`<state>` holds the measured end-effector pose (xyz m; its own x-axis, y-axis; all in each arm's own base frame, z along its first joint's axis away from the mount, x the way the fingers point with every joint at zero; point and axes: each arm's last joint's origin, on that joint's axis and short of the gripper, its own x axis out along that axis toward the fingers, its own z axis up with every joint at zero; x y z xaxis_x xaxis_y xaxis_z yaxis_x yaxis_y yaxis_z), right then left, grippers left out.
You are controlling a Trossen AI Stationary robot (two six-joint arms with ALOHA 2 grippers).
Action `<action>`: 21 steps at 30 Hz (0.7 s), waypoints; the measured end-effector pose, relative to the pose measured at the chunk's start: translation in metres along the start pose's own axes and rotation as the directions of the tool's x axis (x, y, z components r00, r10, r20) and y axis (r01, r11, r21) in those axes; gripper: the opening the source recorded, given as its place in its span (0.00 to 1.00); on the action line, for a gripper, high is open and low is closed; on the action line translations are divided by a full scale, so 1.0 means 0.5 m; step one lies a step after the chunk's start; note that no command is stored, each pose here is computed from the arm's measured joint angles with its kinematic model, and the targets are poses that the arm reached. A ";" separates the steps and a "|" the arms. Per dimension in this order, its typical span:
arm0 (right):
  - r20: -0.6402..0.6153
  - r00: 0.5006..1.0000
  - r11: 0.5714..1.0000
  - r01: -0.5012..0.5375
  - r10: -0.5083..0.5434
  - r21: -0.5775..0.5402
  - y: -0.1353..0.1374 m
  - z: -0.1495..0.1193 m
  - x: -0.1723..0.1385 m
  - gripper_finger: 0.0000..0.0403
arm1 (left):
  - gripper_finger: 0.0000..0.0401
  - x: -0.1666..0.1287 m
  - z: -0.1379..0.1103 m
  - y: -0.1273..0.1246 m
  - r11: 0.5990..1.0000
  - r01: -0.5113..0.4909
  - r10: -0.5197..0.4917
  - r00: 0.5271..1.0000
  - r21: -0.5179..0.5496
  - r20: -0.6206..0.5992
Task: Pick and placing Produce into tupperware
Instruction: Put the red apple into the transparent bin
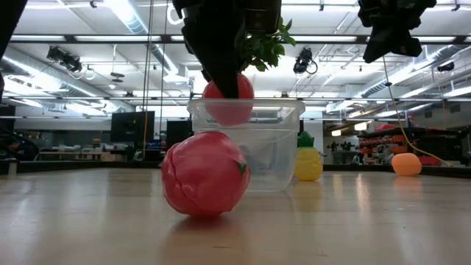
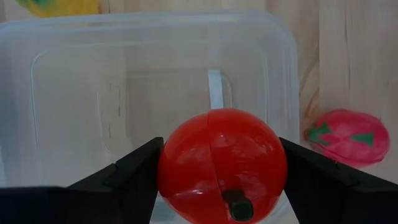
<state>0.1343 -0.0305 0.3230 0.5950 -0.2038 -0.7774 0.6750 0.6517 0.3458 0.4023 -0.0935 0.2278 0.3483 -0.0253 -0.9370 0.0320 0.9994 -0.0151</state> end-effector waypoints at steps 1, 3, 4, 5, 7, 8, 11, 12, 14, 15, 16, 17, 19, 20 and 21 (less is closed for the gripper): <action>0.000 1.000 1.000 0.000 0.000 0.000 0.000 0.000 0.000 0.11 | 0.74 0.000 -0.001 0.000 1.000 -0.001 0.001 1.000 0.005 -0.007; 0.000 1.000 1.000 0.000 0.000 0.000 0.000 0.000 0.000 0.11 | 0.74 0.000 -0.005 0.001 1.000 -0.005 0.005 1.000 0.009 -0.023; 0.000 1.000 1.000 0.000 0.000 0.000 0.000 0.000 0.000 0.11 | 0.74 0.000 -0.005 0.001 1.000 -0.006 0.006 1.000 0.009 -0.024; 0.000 1.000 1.000 0.000 0.000 0.000 0.000 0.000 0.000 0.11 | 0.74 0.000 -0.005 0.001 1.000 -0.006 0.007 1.000 0.011 -0.024; 0.000 1.000 1.000 0.000 0.000 0.000 0.000 0.000 0.000 0.11 | 0.74 0.000 -0.005 0.001 1.000 -0.007 0.007 1.000 0.011 -0.025; 0.000 1.000 1.000 0.000 0.000 0.000 0.000 0.000 0.000 0.11 | 0.74 0.000 -0.005 0.001 1.000 -0.008 0.008 1.000 0.011 -0.027; 0.000 1.000 1.000 0.000 0.000 0.000 0.000 0.000 0.000 0.11 | 0.74 0.000 -0.005 0.001 1.000 -0.008 0.009 1.000 0.010 -0.026; 0.000 1.000 1.000 0.000 0.000 0.000 0.000 0.000 0.000 0.11 | 0.74 0.000 -0.005 0.001 1.000 -0.008 0.009 1.000 0.009 -0.026; 0.000 1.000 1.000 0.000 0.000 0.000 0.000 0.000 0.000 0.11 | 0.74 0.000 -0.005 0.001 1.000 -0.008 0.009 1.000 0.008 -0.026; 0.000 1.000 1.000 0.000 0.000 0.000 0.000 0.000 0.000 0.11 | 0.74 0.000 -0.005 0.001 1.000 -0.008 0.009 1.000 0.008 -0.026; 0.000 1.000 1.000 0.000 0.000 0.000 0.000 0.000 0.000 0.11 | 0.74 0.000 -0.005 0.001 1.000 -0.008 0.009 1.000 0.008 -0.026; 0.000 1.000 1.000 0.000 0.000 0.000 0.000 0.000 0.000 0.11 | 0.74 0.000 -0.005 0.001 1.000 -0.008 0.009 1.000 0.008 -0.026; 0.000 1.000 1.000 0.000 0.000 0.000 0.000 0.000 0.000 0.11 | 0.74 0.000 -0.005 0.001 1.000 -0.008 0.009 1.000 0.008 -0.024; 0.000 1.000 1.000 0.000 0.000 0.000 0.000 0.000 0.000 0.11 | 0.74 0.000 -0.005 0.001 1.000 -0.008 0.009 1.000 0.008 -0.024; 0.000 1.000 1.000 0.000 0.000 0.000 0.000 0.000 0.000 0.11 | 0.74 0.000 -0.005 0.001 1.000 -0.008 0.009 1.000 0.008 -0.024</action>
<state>0.1343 -0.0305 0.3231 0.5951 -0.2038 -0.7774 0.6752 0.6514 0.3461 0.4001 -0.0928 0.2270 0.3260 -0.0161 -0.9452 0.0363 0.9993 -0.0045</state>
